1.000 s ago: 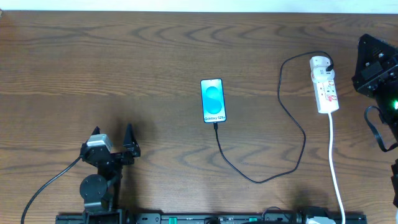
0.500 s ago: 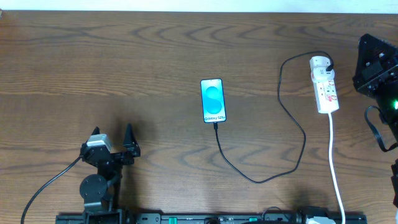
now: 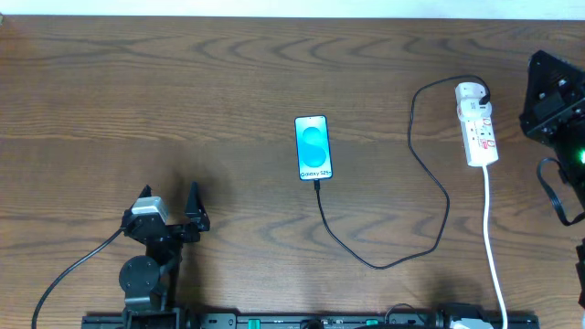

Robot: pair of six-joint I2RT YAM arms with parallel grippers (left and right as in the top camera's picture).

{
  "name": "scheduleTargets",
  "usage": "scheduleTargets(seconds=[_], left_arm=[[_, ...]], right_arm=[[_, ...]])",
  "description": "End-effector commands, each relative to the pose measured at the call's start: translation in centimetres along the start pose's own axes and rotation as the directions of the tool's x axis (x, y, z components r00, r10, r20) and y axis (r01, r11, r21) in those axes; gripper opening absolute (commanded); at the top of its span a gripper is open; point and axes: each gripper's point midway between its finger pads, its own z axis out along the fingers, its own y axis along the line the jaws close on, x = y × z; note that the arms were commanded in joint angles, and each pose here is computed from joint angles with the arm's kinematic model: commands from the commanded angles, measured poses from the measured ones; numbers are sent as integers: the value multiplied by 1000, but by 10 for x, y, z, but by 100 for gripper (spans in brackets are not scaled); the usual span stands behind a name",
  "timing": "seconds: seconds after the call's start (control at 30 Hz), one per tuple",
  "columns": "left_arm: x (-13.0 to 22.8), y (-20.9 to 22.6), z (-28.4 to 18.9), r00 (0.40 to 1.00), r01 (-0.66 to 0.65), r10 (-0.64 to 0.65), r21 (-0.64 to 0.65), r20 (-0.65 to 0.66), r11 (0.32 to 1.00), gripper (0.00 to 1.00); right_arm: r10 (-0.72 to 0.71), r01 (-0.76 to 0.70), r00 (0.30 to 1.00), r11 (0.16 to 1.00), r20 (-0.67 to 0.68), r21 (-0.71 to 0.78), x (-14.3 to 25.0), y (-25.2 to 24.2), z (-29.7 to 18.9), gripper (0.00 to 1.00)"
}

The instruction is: Plug charger to phone and switch on socket

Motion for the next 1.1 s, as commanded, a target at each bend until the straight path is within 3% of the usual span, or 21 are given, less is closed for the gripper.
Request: scheduleTargets(seconds=[0.0, 0.23, 0.53, 0.77, 0.87, 0.9, 1.07], left_arm=[[14, -1, 0, 999, 4, -3, 12, -46, 1000, 91], [14, -1, 0, 999, 4, -4, 12, -49, 1000, 91], [14, -1, 0, 999, 4, -4, 12, -49, 1000, 91], [14, -1, 0, 999, 4, -4, 12, -49, 1000, 91], [14, -1, 0, 999, 4, -4, 12, -49, 1000, 91], [14, -1, 0, 999, 4, -4, 12, -49, 1000, 91], [14, -1, 0, 999, 4, -4, 12, -49, 1000, 91]], right_arm=[[-21, 21, 1000, 1000, 14, -14, -1, 5, -10, 13], [-24, 25, 999, 999, 34, -28, -5, 9, -16, 17], [-38, 50, 989, 995, 140, -88, -20, 26, -58, 44], [-37, 57, 966, 996, 256, -69, -34, 26, -98, 53], [-37, 65, 954, 994, 297, -87, -41, 32, -107, 80], [-37, 66, 955, 994, 296, -89, -41, 32, -107, 99], [-34, 37, 984, 999, 177, -15, -13, 12, -99, 99]])
